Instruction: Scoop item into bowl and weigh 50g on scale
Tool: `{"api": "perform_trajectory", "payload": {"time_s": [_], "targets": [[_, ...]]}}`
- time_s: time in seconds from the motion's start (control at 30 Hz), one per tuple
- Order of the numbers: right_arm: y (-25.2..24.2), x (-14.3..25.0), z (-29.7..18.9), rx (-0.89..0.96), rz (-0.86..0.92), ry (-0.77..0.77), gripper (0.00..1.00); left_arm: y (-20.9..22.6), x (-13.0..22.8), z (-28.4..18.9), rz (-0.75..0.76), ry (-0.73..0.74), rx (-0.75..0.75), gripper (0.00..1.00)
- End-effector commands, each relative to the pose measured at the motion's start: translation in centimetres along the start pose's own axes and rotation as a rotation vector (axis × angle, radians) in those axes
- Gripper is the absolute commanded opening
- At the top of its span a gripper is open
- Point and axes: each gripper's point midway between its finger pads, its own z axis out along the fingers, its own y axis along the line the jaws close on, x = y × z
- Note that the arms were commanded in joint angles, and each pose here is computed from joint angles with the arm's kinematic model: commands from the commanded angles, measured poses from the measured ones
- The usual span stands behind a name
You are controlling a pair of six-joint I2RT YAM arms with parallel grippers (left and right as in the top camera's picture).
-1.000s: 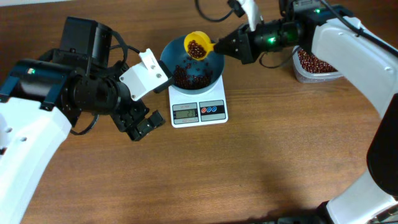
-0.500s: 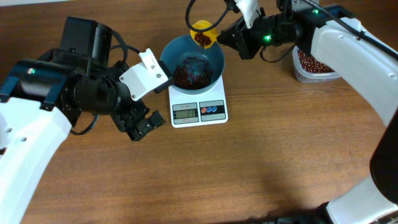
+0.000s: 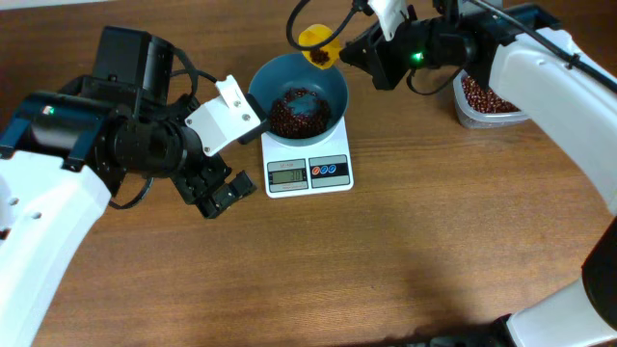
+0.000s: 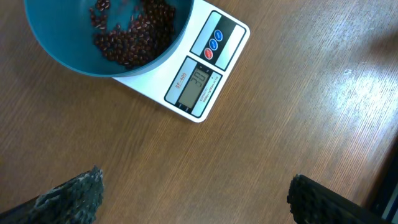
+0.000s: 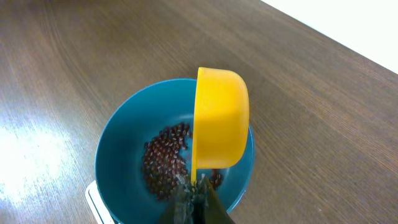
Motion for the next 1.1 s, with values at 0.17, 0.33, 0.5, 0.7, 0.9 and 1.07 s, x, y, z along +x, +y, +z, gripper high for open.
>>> {"api": "perform_trajectory", "payload": {"time_s": [0.17,0.33,0.5,0.7,0.9,1.07], "targets": [[1.2,-0.9,-0.4,0.05,-0.046,0.031,0.04,0.2,-0.6,-0.3,-0.009,-0.013,-0.004,0.99],[1.3,-1.1,-0.5,0.078,-0.057,0.044,0.04,0.2,-0.6,-0.3,-0.009,-0.013,-0.004,0.99],[1.9,-1.6,-0.4,0.077,-0.075,0.034,0.04,0.2,-0.6,-0.3,-0.009,-0.013,-0.004,0.99],[2.9,-2.6,-0.4,0.093,-0.113,0.021,0.04,0.2,-0.6,-0.3,-0.009,-0.013,-0.004,0.99],[3.2,-2.7,-0.8,0.133,-0.128,0.04,0.04,0.2,-0.6,-0.3,-0.009,-0.013,-0.004,0.99],[2.7,-1.8,-1.0,0.183,-0.121,0.087,0.04,0.2,-0.6,-0.3,-0.009,-0.013,-0.004,0.99]]}}
